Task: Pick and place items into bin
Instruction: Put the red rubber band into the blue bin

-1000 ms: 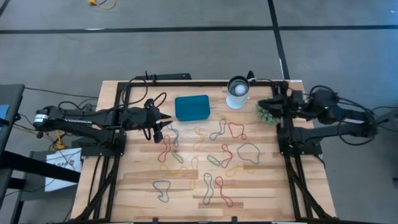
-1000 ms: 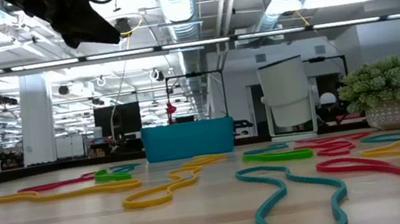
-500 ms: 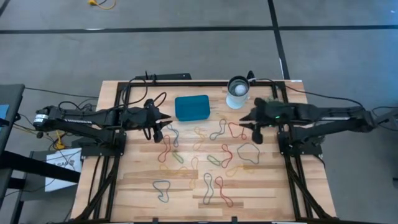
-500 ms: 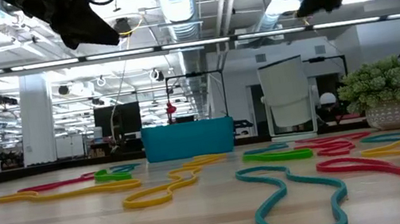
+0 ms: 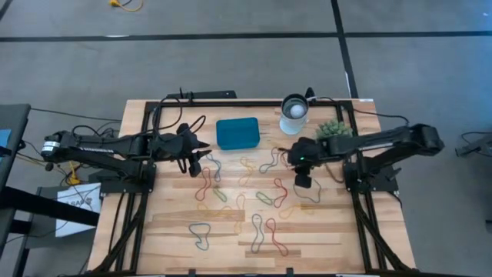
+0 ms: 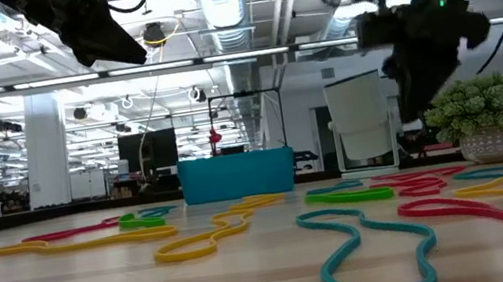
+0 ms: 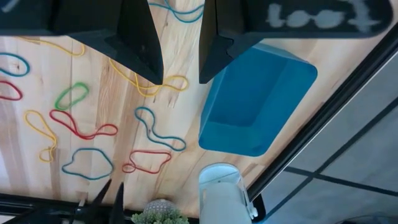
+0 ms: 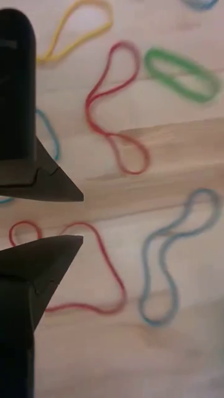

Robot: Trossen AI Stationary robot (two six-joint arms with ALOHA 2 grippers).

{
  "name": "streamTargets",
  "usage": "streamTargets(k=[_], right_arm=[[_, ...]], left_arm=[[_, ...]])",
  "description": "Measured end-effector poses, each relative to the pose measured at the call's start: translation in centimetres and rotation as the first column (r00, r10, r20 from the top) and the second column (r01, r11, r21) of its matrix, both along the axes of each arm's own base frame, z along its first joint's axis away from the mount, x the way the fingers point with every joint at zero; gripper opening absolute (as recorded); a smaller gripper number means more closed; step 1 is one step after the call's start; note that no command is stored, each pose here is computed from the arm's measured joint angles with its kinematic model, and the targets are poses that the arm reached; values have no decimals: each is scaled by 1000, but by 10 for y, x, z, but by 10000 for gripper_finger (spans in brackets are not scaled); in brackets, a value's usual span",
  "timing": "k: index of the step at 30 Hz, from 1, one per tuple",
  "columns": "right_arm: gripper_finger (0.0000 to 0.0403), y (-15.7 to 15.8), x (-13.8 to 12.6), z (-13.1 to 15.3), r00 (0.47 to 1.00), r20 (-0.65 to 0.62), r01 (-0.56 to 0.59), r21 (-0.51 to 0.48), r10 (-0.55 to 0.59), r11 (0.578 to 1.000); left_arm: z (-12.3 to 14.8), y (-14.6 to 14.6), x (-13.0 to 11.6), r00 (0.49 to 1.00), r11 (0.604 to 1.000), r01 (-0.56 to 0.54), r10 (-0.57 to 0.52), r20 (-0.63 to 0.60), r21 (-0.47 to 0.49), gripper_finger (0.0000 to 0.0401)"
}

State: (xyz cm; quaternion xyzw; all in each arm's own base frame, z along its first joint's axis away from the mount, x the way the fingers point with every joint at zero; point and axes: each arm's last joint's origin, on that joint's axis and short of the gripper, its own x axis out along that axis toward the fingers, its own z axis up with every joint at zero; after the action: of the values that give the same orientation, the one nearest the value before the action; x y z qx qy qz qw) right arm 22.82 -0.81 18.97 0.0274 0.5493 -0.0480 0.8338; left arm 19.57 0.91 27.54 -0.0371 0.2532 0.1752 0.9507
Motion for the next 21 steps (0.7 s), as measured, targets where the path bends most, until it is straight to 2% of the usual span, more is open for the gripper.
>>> streamTargets(k=[7, 13, 21], right_arm=[[93, -1, 12, -35, 988, -153, 3, 4, -2, 1000], [93, -7, 19, -53, 980, -198, 26, -7, -27, 1000], [93, -13, 21, -57, 978, -205, 50, 4, -48, 999]], left_arm=[[0, 0, 0, 1000, 1000, -1, 1, 0, 0, 94], [0, 0, 0, 1000, 1000, 1, -1, -2, 9, 94], [0, 0, 0, 1000, 1000, 1, -1, 0, 14, 94]])
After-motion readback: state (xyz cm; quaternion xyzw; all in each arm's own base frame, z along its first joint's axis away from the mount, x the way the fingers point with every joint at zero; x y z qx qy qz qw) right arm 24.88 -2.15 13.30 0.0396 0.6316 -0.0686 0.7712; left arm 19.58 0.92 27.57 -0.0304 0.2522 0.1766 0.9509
